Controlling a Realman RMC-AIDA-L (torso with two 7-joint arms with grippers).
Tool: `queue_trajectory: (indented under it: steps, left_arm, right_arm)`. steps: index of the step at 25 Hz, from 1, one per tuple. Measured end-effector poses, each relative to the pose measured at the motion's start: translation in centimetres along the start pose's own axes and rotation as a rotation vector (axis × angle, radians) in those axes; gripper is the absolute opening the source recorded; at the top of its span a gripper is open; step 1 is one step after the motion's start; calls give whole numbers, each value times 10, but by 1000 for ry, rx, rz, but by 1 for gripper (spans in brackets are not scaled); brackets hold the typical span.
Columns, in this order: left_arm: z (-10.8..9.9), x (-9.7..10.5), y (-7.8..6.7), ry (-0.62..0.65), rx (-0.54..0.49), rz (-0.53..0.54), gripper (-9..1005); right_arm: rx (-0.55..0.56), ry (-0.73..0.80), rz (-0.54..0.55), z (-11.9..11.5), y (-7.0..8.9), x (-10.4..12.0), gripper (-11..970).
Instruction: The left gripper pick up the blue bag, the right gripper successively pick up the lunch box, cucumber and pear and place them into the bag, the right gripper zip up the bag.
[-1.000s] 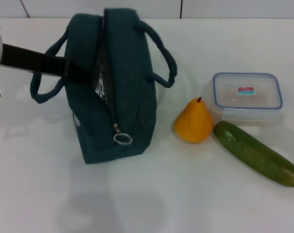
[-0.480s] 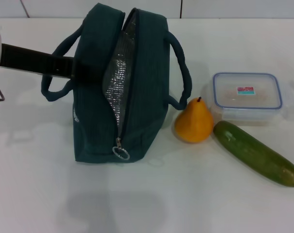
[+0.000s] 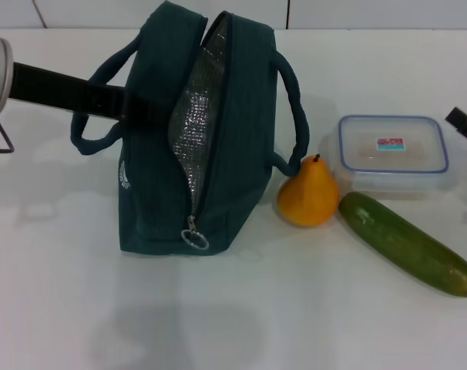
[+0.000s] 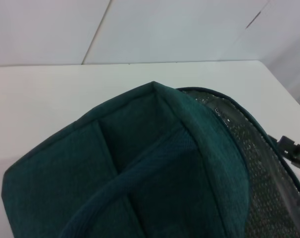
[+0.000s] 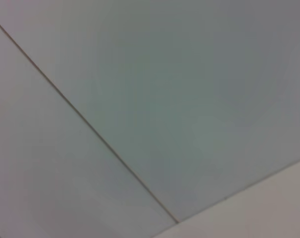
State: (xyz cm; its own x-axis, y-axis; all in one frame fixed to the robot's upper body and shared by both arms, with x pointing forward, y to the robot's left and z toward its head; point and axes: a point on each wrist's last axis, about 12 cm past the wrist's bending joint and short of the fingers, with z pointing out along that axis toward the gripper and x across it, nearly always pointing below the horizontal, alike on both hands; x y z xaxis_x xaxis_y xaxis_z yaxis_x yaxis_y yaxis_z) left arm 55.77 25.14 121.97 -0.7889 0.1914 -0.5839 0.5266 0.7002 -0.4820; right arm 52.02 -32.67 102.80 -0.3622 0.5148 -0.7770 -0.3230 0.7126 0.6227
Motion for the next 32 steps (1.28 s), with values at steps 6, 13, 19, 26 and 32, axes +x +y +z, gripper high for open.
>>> queue_trajectory:
  steps: [6,13,19,26,32]
  left_arm:
    - [0,-2,-1,0,-3,8,36]
    - [1,-3,-1,-1,-2,11,36]
    - [1,-2,0,-5,-4,9,36]
    - [1,-2,1,-14,-8,4,36]
    - [1,-2,2,-18,-10,1,36]
  right_arm:
    - [0,56,55,3,2,9,870]
    - [-11,99,98,2,4,14,870]
    - [-31,115,159,3,7,15,869]
    - [-67,113,242,4,11,13,869]
    - [-100,110,300,1,14,12,870]
